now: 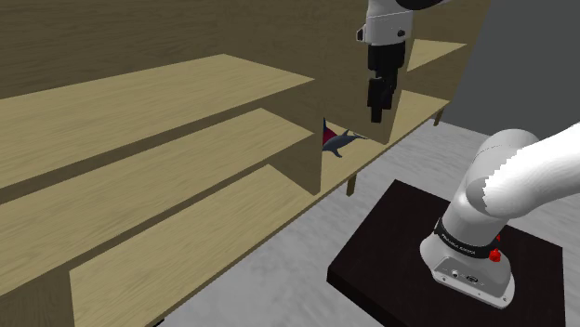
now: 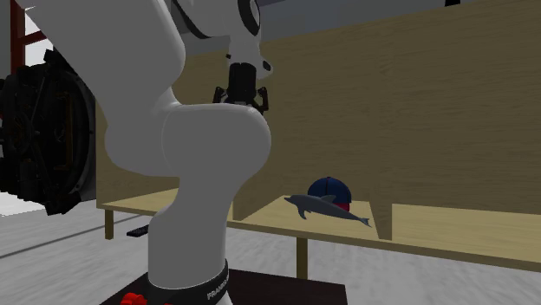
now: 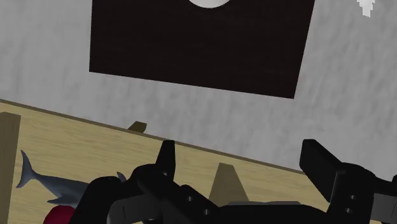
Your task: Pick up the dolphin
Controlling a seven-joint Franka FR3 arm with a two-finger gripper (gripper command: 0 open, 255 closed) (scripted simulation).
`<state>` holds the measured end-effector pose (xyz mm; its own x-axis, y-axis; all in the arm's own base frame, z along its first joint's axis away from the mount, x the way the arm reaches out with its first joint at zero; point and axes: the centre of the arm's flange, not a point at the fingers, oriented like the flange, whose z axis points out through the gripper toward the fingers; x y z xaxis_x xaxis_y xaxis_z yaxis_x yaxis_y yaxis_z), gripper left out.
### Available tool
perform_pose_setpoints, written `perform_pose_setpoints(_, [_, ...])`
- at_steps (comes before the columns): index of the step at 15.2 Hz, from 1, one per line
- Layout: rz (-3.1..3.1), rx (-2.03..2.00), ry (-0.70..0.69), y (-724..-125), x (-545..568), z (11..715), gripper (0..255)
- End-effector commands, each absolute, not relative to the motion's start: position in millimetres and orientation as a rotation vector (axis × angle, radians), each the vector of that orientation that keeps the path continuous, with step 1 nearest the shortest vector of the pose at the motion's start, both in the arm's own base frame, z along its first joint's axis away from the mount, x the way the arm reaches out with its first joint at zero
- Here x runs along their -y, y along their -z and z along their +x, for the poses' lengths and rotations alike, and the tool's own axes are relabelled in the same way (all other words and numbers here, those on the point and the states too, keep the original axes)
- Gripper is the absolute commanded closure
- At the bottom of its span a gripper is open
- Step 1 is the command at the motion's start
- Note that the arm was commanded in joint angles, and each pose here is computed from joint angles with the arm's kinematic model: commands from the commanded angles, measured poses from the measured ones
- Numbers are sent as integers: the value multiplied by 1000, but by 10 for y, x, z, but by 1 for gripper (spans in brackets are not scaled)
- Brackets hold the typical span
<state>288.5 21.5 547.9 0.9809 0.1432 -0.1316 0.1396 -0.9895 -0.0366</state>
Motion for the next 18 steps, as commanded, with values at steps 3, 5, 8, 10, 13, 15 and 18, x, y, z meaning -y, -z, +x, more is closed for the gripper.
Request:
perform_pose_setpoints(3, [-3093,347,-177,-5327,-13,2877,0])
perform_pose_setpoints(5, [-3081,472,-144,-5174,189,2889,0])
perform_pose_setpoints(8, [-3053,659,-94,-4944,486,2943,0])
perform_pose_setpoints(10, [-3027,782,-61,-4791,679,3003,0])
perform_pose_setpoints(13, [-2979,964,-10,-4563,956,3128,0])
perform_pose_setpoints(15, [-2941,1085,23,-4413,1130,3233,0])
perform_pose_setpoints(18, [-2873,1261,74,-4191,1373,3423,0])
